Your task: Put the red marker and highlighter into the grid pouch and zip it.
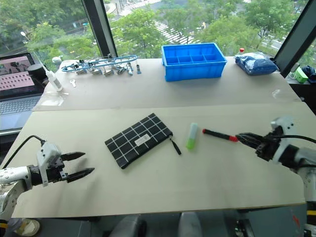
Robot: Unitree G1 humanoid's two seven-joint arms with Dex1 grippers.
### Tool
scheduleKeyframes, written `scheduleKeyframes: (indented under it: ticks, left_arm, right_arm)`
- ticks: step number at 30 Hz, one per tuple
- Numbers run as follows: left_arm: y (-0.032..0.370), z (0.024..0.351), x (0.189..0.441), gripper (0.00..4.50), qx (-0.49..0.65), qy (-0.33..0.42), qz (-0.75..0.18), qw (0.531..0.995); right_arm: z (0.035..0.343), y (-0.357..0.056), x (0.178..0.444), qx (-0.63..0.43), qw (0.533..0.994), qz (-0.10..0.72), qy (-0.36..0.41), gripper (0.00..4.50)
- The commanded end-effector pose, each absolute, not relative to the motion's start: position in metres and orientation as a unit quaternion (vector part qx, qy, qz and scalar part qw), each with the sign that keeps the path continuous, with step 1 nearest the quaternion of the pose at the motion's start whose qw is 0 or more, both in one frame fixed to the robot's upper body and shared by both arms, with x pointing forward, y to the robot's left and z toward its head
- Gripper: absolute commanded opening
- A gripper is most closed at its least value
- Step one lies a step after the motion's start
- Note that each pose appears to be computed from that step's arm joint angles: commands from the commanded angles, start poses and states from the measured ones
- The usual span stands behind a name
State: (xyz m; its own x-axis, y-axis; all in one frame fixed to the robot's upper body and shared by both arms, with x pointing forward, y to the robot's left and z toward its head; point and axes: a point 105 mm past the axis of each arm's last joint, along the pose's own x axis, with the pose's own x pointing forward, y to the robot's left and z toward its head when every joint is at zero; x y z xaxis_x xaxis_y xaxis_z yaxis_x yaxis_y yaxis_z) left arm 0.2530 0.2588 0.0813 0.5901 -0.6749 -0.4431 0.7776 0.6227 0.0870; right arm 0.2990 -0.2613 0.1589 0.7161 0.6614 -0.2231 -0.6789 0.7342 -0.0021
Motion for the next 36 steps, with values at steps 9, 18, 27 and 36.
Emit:
scheduleKeyframes:
  ticks: [9, 18, 27, 36]
  left_arm:
    - [0.225, 0.096, 0.257, 4.50, 0.288, 0.145, -0.517, 0.793]
    - [0.207, 0.095, 0.274, 4.50, 0.370, 0.074, -0.523, 0.764]
    - [0.188, 0.094, 0.288, 4.50, 0.401, -0.001, -0.521, 0.753]
    - [0.151, 0.097, 0.299, 4.50, 0.412, -0.086, -0.534, 0.733]
  right_arm:
    - [0.153, -0.082, 0.346, -0.183, 0.833, 0.520, 0.047, 0.04]
    - [0.121, -0.053, 0.376, -0.360, 0.792, 0.487, 0.081, 0.04]
    - [0.097, -0.082, 0.397, -0.513, 0.731, 0.443, 0.082, 0.04]
    - [0.088, -0.073, 0.389, -0.486, 0.738, 0.462, 0.079, 0.04]
